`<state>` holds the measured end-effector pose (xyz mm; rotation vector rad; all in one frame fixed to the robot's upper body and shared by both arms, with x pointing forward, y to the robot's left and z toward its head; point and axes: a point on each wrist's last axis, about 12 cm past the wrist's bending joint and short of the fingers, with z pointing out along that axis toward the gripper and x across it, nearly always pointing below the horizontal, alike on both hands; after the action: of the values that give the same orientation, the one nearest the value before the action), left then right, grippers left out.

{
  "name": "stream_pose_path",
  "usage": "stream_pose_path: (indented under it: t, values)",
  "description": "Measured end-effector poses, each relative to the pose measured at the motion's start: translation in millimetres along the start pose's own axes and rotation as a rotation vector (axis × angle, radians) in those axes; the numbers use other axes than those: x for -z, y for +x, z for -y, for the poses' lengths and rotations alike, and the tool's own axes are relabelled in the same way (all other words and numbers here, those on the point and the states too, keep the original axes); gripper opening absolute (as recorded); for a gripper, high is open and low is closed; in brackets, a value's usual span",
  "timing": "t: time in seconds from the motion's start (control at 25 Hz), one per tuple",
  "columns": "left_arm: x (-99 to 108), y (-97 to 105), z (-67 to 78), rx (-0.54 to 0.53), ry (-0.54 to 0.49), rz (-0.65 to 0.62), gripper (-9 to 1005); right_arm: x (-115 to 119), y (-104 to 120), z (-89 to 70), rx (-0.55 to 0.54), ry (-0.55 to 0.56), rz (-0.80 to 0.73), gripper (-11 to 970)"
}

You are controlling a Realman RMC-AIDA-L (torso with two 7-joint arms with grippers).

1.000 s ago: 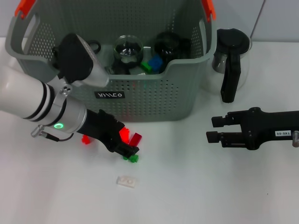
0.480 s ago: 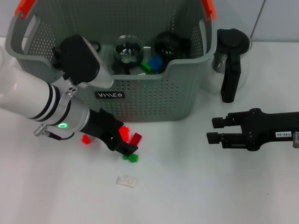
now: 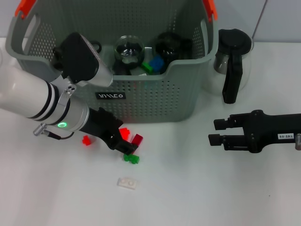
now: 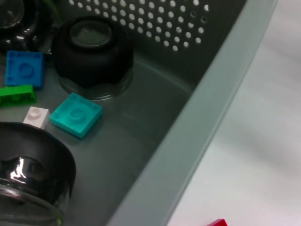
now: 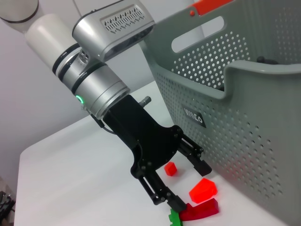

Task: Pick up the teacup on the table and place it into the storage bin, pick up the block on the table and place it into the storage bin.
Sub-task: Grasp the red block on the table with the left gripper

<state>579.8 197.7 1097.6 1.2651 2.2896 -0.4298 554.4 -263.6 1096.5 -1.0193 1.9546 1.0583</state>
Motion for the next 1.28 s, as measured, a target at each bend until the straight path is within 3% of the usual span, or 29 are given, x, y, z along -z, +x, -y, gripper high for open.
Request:
stream_pose_path:
  t: [0.56,1.12,1.28]
  values:
    - [-9.1,0.9,3.1,-0.005,0.008,-0.013,825,0.5,1.4,-0.3,-0.003,0.001,0.0,584]
    - [-5.9,2.2,25.2,-0.023,0.181,-0.07,818,1.1,2.8,-0.5,-0.005,0.002,0.0,584]
    - [-1.8,3.6,24.2,-0.01,0.181,-0.066,816,1.0,2.9,-0.5,-0.003,0.002,-0.001,584]
